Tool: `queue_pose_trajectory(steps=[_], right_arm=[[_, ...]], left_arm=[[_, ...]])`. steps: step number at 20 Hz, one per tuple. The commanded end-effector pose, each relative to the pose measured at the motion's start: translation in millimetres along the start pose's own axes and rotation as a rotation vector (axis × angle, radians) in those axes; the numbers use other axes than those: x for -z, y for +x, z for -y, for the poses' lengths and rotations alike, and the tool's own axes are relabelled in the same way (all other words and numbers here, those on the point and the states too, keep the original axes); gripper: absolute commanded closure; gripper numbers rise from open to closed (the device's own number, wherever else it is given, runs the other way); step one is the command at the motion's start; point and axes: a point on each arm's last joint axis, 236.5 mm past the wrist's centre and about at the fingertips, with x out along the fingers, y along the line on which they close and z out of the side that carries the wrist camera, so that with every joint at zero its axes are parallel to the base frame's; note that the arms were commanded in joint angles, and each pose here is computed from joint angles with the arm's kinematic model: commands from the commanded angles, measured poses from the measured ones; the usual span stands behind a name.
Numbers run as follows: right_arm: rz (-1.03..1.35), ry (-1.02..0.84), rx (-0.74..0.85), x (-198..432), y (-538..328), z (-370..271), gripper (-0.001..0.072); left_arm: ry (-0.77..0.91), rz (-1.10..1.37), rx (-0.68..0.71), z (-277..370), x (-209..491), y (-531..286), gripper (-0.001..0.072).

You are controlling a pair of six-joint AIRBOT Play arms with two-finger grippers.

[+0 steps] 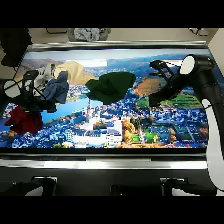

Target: Fold the shirts.

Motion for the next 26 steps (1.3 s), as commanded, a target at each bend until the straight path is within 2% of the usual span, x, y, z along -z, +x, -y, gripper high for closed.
queue_pose_trajectory(steps=[1, 14, 20, 22, 24, 26], right_arm=[[0.0, -0.001, -0.001, 0, 0, 0, 0.0008], [-0.001, -0.001, 0.0, 0, 0, 0, 0.0009], [0.031, -0.001, 0.024, -8, 0, 6, 0.0009], [0.033, -0.001, 0.025, -8, 0, 6, 0.0014], [0.041, -0.001, 0.028, -10, 0, 7, 0.0037], [0.056, -0.001, 0.035, -13, 0, 8, 0.0038]], left_arm=[[0.001, 0.0, 0.0, 0, 0, 0, -0.0011], [0.001, 0.0, 0.0, 0, 0, 0, -0.0011], [-0.033, 0.227, 0.036, 9, -57, 1, -0.0011], [-0.18, 0.306, 0.129, 25, -79, -2, -0.0011], [-0.212, 0.43, 0.223, 43, -116, -4, -0.0011], [-0.256, 0.366, 0.302, 63, -128, 20, -0.0011]])
